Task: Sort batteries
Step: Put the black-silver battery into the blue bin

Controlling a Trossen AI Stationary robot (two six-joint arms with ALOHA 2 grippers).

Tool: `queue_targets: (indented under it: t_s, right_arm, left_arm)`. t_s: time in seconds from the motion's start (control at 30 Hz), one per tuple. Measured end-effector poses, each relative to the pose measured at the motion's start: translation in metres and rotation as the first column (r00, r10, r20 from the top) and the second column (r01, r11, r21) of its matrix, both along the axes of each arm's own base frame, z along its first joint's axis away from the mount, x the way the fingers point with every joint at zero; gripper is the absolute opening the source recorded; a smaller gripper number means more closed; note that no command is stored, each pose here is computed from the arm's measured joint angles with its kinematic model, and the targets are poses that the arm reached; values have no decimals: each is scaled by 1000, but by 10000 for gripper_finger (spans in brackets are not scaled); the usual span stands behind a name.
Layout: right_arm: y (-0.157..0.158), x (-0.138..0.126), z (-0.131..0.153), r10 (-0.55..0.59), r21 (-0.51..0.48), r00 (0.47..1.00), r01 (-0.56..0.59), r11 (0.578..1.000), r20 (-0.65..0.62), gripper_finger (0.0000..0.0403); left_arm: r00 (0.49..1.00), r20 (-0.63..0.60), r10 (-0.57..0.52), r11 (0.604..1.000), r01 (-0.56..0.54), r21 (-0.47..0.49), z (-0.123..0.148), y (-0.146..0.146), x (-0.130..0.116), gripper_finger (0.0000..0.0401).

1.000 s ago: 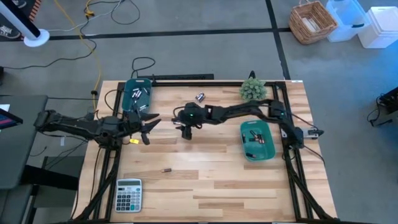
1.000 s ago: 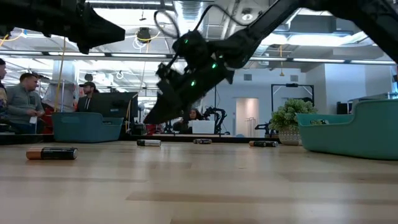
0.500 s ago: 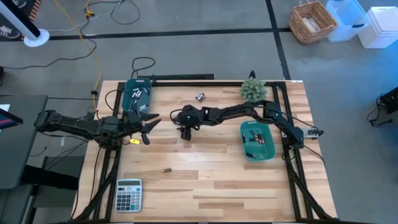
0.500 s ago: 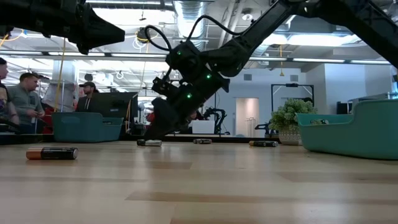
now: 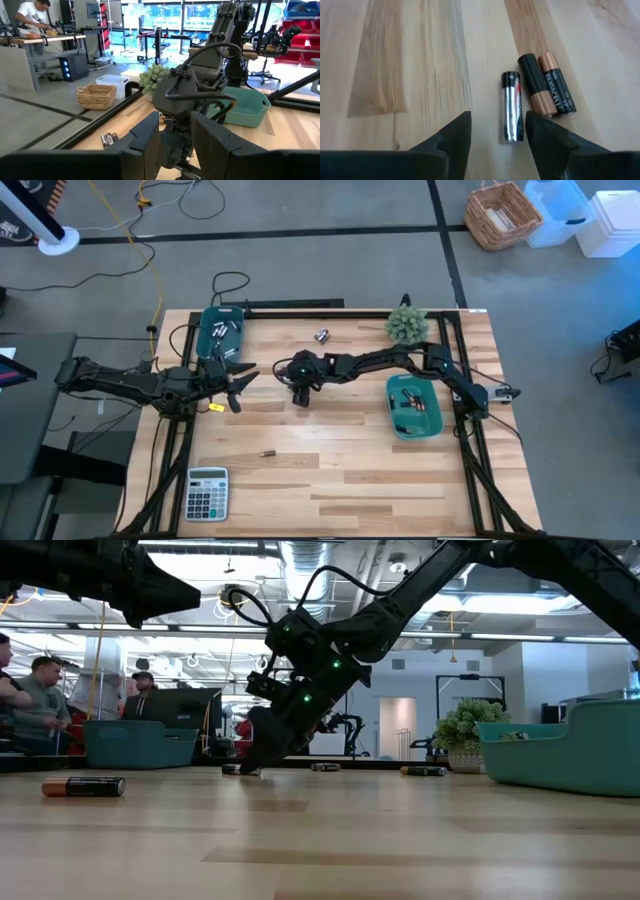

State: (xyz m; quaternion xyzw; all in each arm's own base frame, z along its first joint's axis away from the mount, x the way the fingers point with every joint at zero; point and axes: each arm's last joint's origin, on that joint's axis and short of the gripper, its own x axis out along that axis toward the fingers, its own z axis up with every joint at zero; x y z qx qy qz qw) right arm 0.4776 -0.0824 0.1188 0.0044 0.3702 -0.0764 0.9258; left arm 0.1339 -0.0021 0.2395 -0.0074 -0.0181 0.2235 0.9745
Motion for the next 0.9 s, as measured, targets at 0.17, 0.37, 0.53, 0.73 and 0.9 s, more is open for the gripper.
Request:
queue_targets:
  t_s: [0.17,0.37,0.53,0.73,0.9]
  right_arm:
    - [-1,-1,-1,-25,-22,1000,25,999,-11,152]
    - [-1,-1,-1,-30,-26,999,29,999,-18,99]
    - [2,-1,-1,-21,-31,999,20,999,-24,62]
    - [11,1,-1,15,-54,1000,-16,998,-23,30]
    - [18,3,1,33,-57,999,-33,998,-1,20]
  left_arm:
    - [1000,0,0,1000,0,0,0,0,0,107]
    - [1000,0,0,1000,0,0,0,0,0,107]
    - [1000,-2,0,1000,0,4,0,0,0,107]
    - [1000,-29,0,1000,0,4,-3,0,0,107]
    - [999,-34,9,1000,-8,8,-3,0,0,107]
